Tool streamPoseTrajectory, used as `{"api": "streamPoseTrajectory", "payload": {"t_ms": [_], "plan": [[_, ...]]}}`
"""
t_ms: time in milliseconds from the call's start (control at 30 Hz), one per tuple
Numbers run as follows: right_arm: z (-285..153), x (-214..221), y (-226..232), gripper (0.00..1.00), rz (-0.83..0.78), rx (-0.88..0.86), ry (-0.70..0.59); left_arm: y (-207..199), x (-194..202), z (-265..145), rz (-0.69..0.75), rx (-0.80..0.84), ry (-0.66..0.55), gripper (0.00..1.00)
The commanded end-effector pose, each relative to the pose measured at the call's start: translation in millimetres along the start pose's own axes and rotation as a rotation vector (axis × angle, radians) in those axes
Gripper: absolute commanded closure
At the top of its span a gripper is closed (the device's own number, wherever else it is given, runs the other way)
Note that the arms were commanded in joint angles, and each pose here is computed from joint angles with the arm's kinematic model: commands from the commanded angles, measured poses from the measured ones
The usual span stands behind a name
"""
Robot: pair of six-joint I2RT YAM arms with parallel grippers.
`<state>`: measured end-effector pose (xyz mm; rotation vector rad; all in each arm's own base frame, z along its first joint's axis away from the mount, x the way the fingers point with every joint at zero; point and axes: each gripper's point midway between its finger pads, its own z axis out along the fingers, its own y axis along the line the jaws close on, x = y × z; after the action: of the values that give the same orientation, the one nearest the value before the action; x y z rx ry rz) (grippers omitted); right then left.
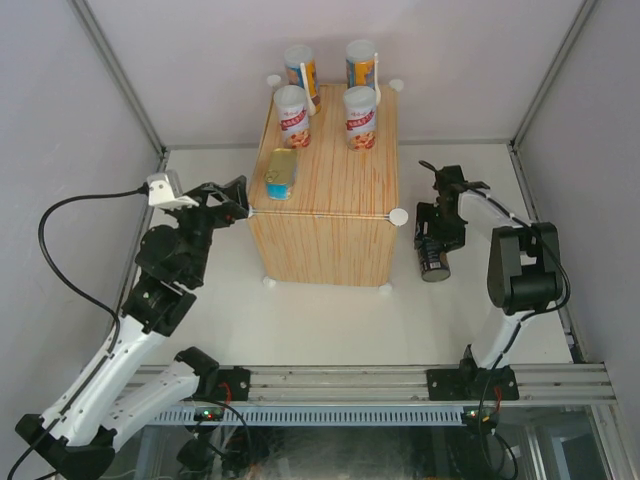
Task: Place and organize the canned foods onto the counter
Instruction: Pick up the canned food from the center of the board.
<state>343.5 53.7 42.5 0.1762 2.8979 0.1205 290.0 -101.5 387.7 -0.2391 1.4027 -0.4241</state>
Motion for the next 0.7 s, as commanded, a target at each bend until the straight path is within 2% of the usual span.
{"api": "streamPoseTrajectory", "payload": {"t_ms": [0, 667], "plan": [[-23, 1, 9, 1.0, 0.025, -0.036, -0.053, -7, -39, -4, -0.045, 0.017, -0.103, 0.09], [-70, -17, 13, 1.0, 0.032, -0.042, -0.259, -2, -39, -12, -0.078, 0.002, -0.098, 0.1]]}}
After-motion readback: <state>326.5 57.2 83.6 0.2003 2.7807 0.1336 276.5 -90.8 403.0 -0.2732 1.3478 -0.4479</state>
